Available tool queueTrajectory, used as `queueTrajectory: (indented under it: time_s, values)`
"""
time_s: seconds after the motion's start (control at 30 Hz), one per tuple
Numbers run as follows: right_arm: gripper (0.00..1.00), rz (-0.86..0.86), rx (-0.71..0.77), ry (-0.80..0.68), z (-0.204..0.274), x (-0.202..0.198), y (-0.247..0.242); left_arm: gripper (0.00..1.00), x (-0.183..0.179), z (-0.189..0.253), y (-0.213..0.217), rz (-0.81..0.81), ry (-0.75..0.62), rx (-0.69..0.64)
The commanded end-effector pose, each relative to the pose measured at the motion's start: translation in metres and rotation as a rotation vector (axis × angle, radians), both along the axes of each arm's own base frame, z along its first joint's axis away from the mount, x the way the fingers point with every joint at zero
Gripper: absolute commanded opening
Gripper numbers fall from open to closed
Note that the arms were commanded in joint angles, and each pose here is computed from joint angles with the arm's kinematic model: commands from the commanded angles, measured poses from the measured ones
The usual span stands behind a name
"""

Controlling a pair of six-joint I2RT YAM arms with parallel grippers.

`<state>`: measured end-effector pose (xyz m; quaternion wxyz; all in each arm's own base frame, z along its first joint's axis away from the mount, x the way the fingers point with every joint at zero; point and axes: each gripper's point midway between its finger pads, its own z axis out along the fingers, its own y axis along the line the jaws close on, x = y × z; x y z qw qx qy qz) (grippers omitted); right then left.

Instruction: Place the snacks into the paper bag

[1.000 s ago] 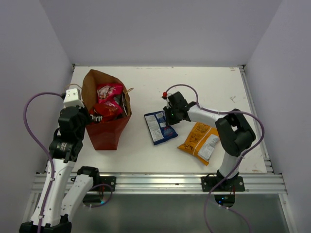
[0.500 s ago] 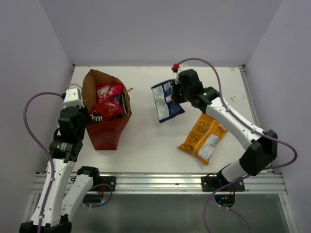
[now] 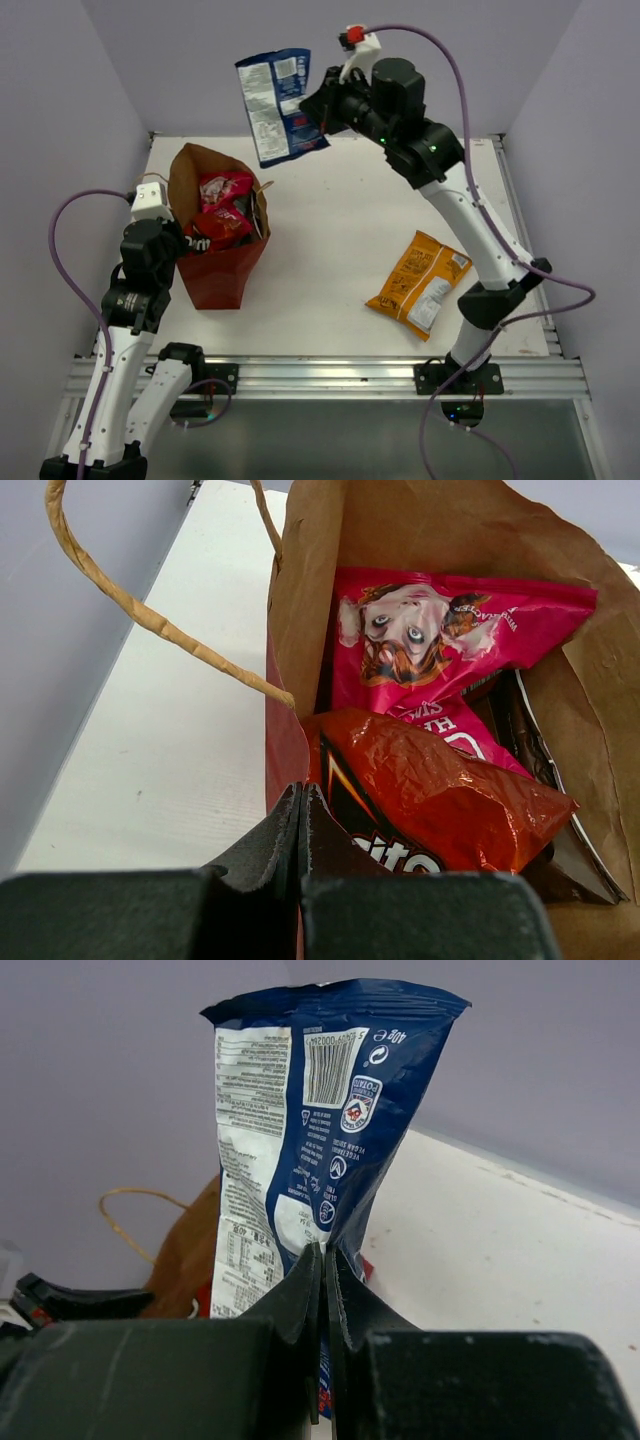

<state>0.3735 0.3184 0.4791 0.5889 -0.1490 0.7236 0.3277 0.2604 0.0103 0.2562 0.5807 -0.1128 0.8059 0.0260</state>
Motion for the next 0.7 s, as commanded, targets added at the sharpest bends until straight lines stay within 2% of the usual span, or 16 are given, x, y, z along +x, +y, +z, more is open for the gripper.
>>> queueTrajectory:
  time_s: [0.0, 0.03, 0.07, 0.23, 0.5, 0.67]
  values:
    - [0.00, 0.168, 0.031, -0.004, 0.010, -0.026, 0.064, 0.00, 0.003, 0.000, -0.002, -0.014, -0.009, 0.000]
    - [0.00, 0.182, 0.023, 0.023, -0.004, -0.018, 0.081, 0.00, 0.003, 0.000, -0.002, -0.014, -0.009, 0.000]
    - [0.00, 0.205, 0.058, -0.001, 0.013, -0.024, 0.086, 0.00, 0.003, 0.000, -0.003, -0.016, -0.008, 0.000]
    - [0.00, 0.262, 0.088, 0.045, -0.005, -0.029, 0.115, 0.00, 0.002, 0.002, -0.002, -0.014, -0.014, -0.001]
    - [0.00, 0.350, -0.019, 0.167, -0.084, -0.043, 0.164, 0.00, 0.003, 0.001, -0.003, -0.020, -0.014, -0.003]
    - [0.00, 0.388, -0.068, 0.207, -0.115, -0.048, 0.187, 0.00, 0.003, 0.002, -0.003, -0.021, -0.016, -0.002]
